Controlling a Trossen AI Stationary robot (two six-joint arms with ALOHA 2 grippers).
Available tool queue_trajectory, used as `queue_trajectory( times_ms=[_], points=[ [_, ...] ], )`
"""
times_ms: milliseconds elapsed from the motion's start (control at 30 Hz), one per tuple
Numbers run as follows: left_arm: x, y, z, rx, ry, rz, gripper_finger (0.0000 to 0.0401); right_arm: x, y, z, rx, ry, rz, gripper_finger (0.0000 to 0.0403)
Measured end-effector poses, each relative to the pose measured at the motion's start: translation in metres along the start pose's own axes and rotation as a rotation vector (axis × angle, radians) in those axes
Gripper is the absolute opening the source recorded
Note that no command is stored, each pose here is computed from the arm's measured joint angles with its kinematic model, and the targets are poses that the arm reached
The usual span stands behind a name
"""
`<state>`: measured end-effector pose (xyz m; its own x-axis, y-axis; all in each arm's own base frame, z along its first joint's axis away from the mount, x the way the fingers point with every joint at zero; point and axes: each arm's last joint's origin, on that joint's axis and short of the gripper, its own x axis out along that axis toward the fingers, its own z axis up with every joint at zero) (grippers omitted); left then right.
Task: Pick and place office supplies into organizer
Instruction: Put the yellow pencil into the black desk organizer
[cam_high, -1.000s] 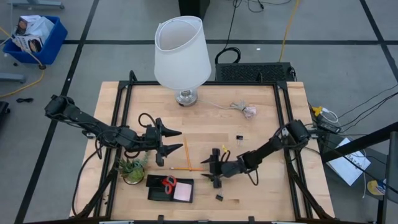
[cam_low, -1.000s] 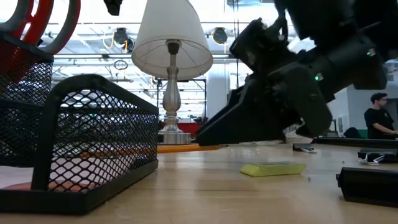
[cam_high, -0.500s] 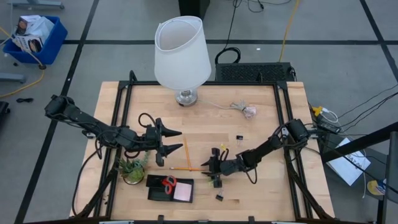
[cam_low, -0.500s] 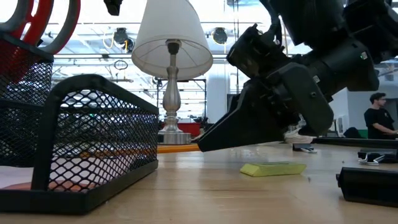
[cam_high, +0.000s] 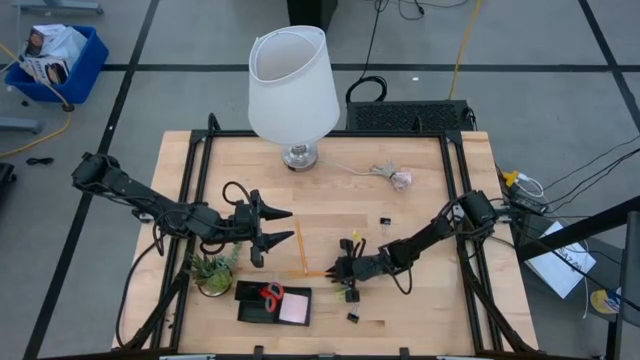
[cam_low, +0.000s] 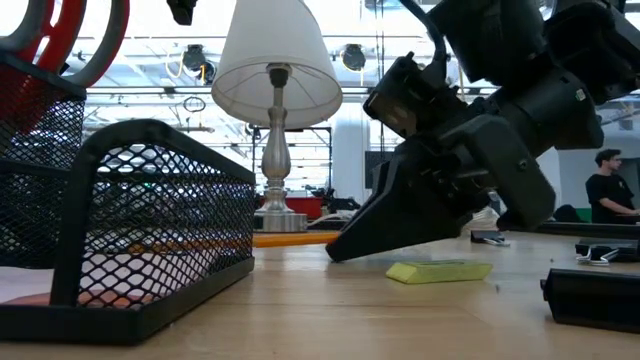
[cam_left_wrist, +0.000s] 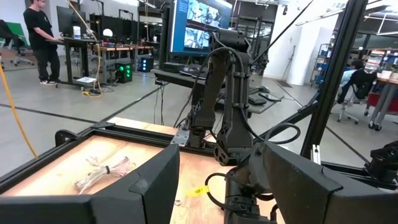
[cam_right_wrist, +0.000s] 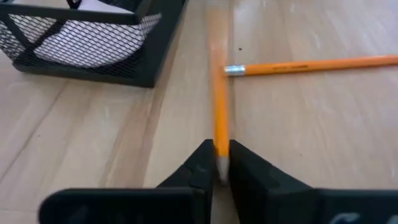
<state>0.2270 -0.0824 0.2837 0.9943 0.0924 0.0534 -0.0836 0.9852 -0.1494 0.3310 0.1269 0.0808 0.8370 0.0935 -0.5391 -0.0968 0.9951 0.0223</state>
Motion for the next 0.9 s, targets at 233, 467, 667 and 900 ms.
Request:
queue_trajectory(
  times_ms=[233,467,667,900],
  points=[
    [0.000,0.000,0.000,0.000,0.000,0.000,0.0234,0.000,0.001,0.003,0.004,-0.023,0.031,0.0019],
    [0.000,0.000,0.000,0.002,0.001,0.000,0.0234,0.000,0.001,0.004,0.000,-0.034,0.026,0.0017],
    [0.000,0.000,0.000,0.002,0.001,0.000,0.0234,-0.006,0.001,0.016,-0.002,-0.105,-0.016,0.0017],
    [-0.001,-0.001,0.000,-0.012,0.002,-0.006,0.0234,-0.025,0.000,0.038,-0.040,-0.172,-0.081,0.0017]
  ],
)
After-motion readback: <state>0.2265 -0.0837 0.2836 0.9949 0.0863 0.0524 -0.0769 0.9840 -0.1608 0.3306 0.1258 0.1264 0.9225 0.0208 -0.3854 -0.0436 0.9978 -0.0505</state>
